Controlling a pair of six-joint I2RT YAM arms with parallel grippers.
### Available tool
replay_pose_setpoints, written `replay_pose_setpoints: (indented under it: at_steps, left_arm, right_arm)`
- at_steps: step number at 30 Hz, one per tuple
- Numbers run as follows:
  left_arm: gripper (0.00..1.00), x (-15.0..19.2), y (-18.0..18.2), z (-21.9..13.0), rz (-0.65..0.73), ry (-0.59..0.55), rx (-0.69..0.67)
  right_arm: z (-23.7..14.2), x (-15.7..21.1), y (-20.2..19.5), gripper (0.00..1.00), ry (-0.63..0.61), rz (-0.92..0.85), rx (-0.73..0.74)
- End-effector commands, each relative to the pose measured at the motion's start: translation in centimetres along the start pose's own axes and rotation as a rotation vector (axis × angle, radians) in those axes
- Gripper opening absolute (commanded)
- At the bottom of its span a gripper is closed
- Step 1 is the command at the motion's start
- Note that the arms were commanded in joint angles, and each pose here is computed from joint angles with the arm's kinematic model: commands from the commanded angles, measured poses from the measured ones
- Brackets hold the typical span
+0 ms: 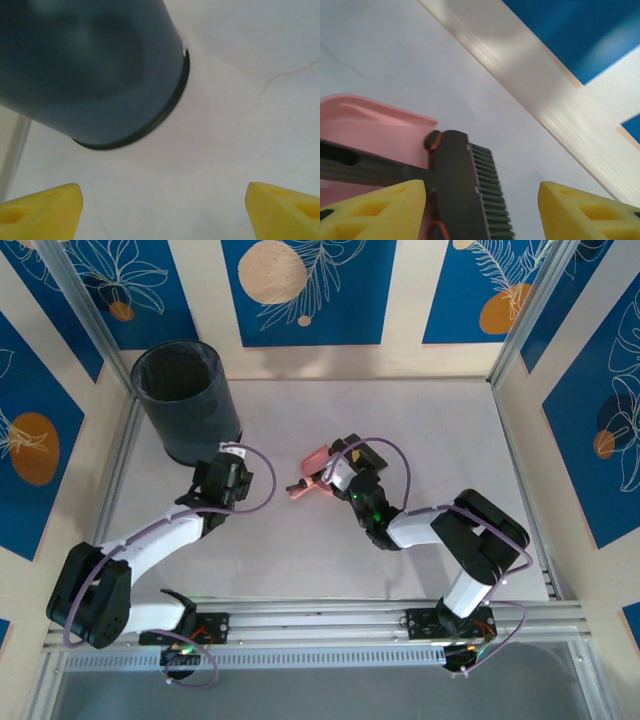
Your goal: Sweep away the paper scraps from the table
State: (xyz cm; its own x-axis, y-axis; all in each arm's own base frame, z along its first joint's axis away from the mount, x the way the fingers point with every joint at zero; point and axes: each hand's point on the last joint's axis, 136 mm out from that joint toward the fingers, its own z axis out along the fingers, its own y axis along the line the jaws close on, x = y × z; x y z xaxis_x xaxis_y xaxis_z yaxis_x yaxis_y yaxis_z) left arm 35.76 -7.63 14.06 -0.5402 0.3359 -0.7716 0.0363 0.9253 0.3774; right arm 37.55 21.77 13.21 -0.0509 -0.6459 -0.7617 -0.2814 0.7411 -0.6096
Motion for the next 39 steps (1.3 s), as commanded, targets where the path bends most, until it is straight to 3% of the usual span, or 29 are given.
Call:
replay_pose_setpoints:
  at_steps: [1,9,17,28,32,34,39]
  left_arm:
    - [0.87,-1.9,1.8,0.4,-0.024,-0.122,-0.096]
    - [0.94,-0.7,2.6,2.2,-0.047,-0.143,-0.137]
    - [0.99,0.8,3.1,3.5,-0.138,-0.158,-0.080]
    - [1.00,2.8,4.0,5.2,-0.277,-0.143,0.075]
    - [1.00,2.5,4.4,4.9,-0.276,-0.205,0.102]
    - [1.00,2.1,4.6,4.5,-0.269,-0.291,0.103]
    - [1.00,2.7,3.9,4.6,-0.268,-0.317,0.136]
  right_arm:
    - [-0.2,0.2,-3.7,0.62,0.020,0.107,0.114]
    - [-0.4,5.0,-8.0,0.62,0.148,0.302,0.164]
    - [-1.6,9.6,-11.1,0.62,0.220,0.491,0.206]
    - [-2.7,12.7,-13.3,0.62,0.203,0.693,0.208]
    - [-2.8,13.0,-14.0,0.62,0.172,0.713,0.202]
    - [-2.9,13.3,-14.3,0.62,0.148,0.727,0.205]
    - [-3.1,13.9,-14.8,0.62,0.130,0.768,0.196]
